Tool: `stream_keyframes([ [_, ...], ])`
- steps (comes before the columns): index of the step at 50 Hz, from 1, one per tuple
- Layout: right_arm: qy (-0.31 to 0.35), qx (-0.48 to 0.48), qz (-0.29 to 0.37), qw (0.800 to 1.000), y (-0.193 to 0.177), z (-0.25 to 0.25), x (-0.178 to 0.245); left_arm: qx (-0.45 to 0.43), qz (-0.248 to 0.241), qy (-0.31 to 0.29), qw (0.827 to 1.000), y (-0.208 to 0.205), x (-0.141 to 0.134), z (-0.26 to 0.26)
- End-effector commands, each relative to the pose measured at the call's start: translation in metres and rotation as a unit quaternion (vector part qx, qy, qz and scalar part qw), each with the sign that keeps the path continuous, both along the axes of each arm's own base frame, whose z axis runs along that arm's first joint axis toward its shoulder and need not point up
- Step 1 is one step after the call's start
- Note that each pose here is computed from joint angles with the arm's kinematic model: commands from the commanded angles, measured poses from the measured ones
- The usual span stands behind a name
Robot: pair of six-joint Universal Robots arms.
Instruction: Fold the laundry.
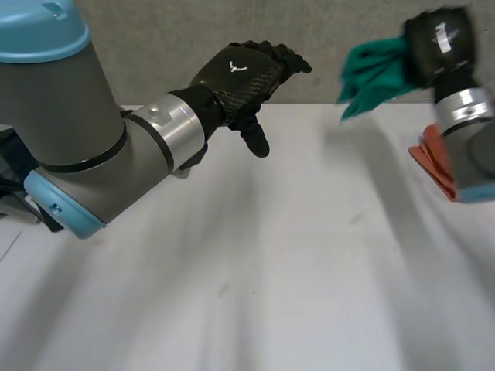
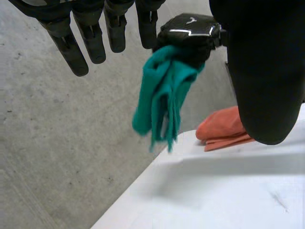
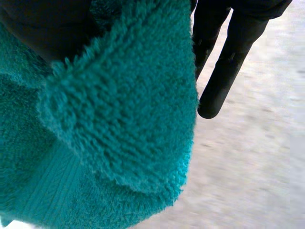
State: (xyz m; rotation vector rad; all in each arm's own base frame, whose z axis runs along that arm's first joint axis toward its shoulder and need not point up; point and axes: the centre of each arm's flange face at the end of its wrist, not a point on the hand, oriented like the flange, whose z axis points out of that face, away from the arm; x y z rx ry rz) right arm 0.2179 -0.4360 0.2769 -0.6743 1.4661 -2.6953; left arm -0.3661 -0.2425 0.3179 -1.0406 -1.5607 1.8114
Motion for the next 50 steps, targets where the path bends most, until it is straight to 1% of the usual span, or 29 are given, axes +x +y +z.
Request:
stream_keyframes([
  [1, -0.005, -0.045, -0.05, 0.998, -0.061, -0.008, -0.086, 0.004, -0.001, 0.002, 1.0, 0.0, 0.0, -0.002],
  [3, 0.002, -0.04, -0.059, 0.997, -0.072, -0.021, -0.105, 0.007, 0.0, 0.0, 1.0, 0.0, -0.001, -0.004],
  [4, 0.008, -0.029, -0.068, 0.997, -0.082, -0.039, -0.123, 0.008, -0.001, 0.0, 1.0, 0.0, -0.001, -0.005],
  [7, 0.019, -0.006, -0.077, 0.997, -0.093, -0.068, -0.149, 0.012, -0.001, -0.004, 1.0, 0.0, -0.001, -0.008],
  [8, 0.025, 0.01, -0.08, 0.996, -0.098, -0.09, -0.164, 0.013, -0.001, -0.004, 1.0, 0.0, -0.001, -0.009],
  [10, 0.031, 0.026, -0.084, 0.996, -0.101, -0.109, -0.179, 0.019, -0.001, -0.007, 1.0, 0.001, -0.001, -0.013],
  [12, 0.037, 0.054, -0.085, 0.994, -0.101, -0.137, -0.196, 0.02, -0.002, -0.009, 1.0, 0.001, -0.001, -0.014],
  [16, 0.061, 0.079, -0.089, 0.991, -0.094, -0.165, -0.202, 0.024, -0.003, -0.01, 1.0, 0.002, -0.002, -0.016],
  [18, 0.071, 0.088, -0.097, 0.989, -0.09, -0.171, -0.208, 0.025, -0.005, -0.011, 1.0, 0.003, -0.002, -0.017],
  [20, 0.08, 0.1, -0.119, 0.985, -0.084, -0.174, -0.224, 0.024, -0.006, -0.01, 1.0, 0.004, -0.002, -0.017],
  [23, 0.09, 0.096, -0.132, 0.983, -0.078, -0.154, -0.228, 0.026, -0.008, -0.011, 1.0, 0.006, -0.003, -0.017],
  [30, 0.085, 0.101, -0.136, 0.982, -0.062, -0.102, -0.223, 0.023, -0.018, -0.009, 1.0, 0.012, -0.006, -0.014],
  [31, 0.081, 0.105, -0.143, 0.981, -0.058, -0.087, -0.224, 0.023, -0.019, -0.009, 1.0, 0.013, -0.006, -0.014],
  [33, 0.075, 0.113, -0.158, 0.978, -0.055, -0.073, -0.226, 0.022, -0.023, -0.008, 0.999, 0.016, -0.007, -0.012],
  [38, 0.051, 0.133, -0.242, 0.96, -0.049, -0.038, -0.24, 0.017, -0.029, -0.006, 0.999, 0.022, -0.008, -0.008],
  [39, 0.054, 0.125, -0.271, 0.953, -0.047, -0.022, -0.243, 0.017, -0.029, -0.005, 0.999, 0.023, -0.008, -0.007],
  [42, 0.071, 0.1, -0.309, 0.943, -0.042, 0.005, -0.246, 0.009, -0.03, 0.001, 1.0, 0.024, -0.007, -0.001],
  [43, 0.083, 0.073, -0.328, 0.938, -0.038, 0.024, -0.243, 0.007, -0.03, 0.003, 1.0, 0.024, -0.006, 0.001],
  [45, 0.091, 0.045, -0.324, 0.941, -0.035, 0.039, -0.23, -0.003, -0.024, 0.011, 1.0, 0.023, -0.005, 0.008],
  [46, 0.094, 0.013, -0.299, 0.95, -0.032, 0.052, -0.202, -0.007, -0.023, 0.013, 1.0, 0.023, -0.004, 0.01],
  [49, 0.09, -0.024, -0.241, 0.966, -0.025, 0.058, -0.149, -0.027, -0.015, 0.026, 0.999, 0.021, -0.001, 0.022],
  [50, 0.087, -0.04, -0.199, 0.975, -0.018, 0.056, -0.118, -0.034, -0.011, 0.031, 0.999, 0.021, 0.0, 0.026],
])
